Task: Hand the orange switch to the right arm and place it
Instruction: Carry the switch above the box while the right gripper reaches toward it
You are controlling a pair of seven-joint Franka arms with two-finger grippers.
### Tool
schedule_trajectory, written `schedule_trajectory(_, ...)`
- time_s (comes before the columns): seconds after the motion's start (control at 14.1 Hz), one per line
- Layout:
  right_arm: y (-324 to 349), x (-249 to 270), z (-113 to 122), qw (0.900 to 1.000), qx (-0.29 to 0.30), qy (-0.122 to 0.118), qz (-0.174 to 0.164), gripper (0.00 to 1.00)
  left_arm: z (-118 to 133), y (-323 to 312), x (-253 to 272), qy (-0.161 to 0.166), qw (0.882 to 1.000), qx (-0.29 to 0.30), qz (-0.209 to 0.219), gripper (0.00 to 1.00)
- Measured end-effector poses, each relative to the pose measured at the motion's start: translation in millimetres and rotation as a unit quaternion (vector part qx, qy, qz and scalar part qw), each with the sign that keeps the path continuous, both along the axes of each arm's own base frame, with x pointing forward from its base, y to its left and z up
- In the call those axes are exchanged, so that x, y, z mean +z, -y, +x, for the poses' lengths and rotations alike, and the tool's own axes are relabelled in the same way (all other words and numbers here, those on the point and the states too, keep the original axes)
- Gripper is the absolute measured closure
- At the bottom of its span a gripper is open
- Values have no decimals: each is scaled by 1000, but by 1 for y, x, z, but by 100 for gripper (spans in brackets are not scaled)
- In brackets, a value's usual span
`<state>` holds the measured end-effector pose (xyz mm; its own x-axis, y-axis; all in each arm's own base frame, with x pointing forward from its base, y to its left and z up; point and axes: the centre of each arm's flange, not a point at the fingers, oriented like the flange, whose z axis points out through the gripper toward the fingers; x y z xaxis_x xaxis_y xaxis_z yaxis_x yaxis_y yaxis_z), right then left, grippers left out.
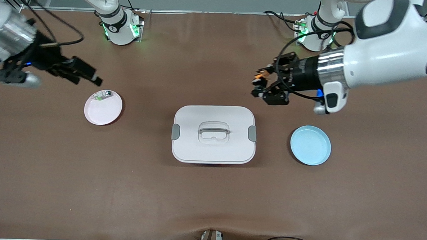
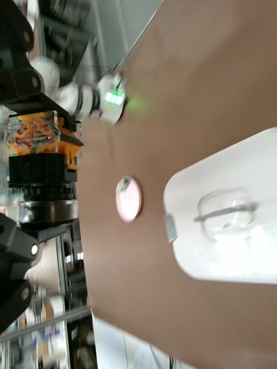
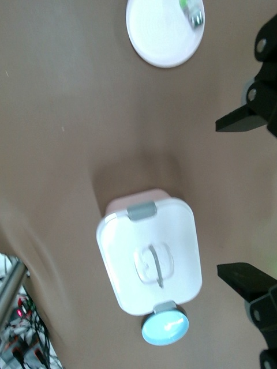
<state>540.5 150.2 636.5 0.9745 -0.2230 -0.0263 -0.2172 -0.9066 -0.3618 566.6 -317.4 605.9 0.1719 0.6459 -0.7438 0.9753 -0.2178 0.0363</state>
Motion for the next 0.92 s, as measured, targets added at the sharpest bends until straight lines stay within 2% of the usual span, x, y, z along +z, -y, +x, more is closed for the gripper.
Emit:
schedule_trajectory(0.21, -29, 3, -13, 999, -10, -4, 53, 0, -19, 63, 5, -8, 998, 62, -17, 27)
schedule_trajectory(0.5, -41, 11, -20, 994, -11, -14, 110, 0, -37, 122, -10, -8, 995, 93, -36, 27)
schedule_trajectory(0.92, -107, 12, -41, 992, 22, 0, 126, 0, -47, 166, -50, -5, 995, 99, -31, 27)
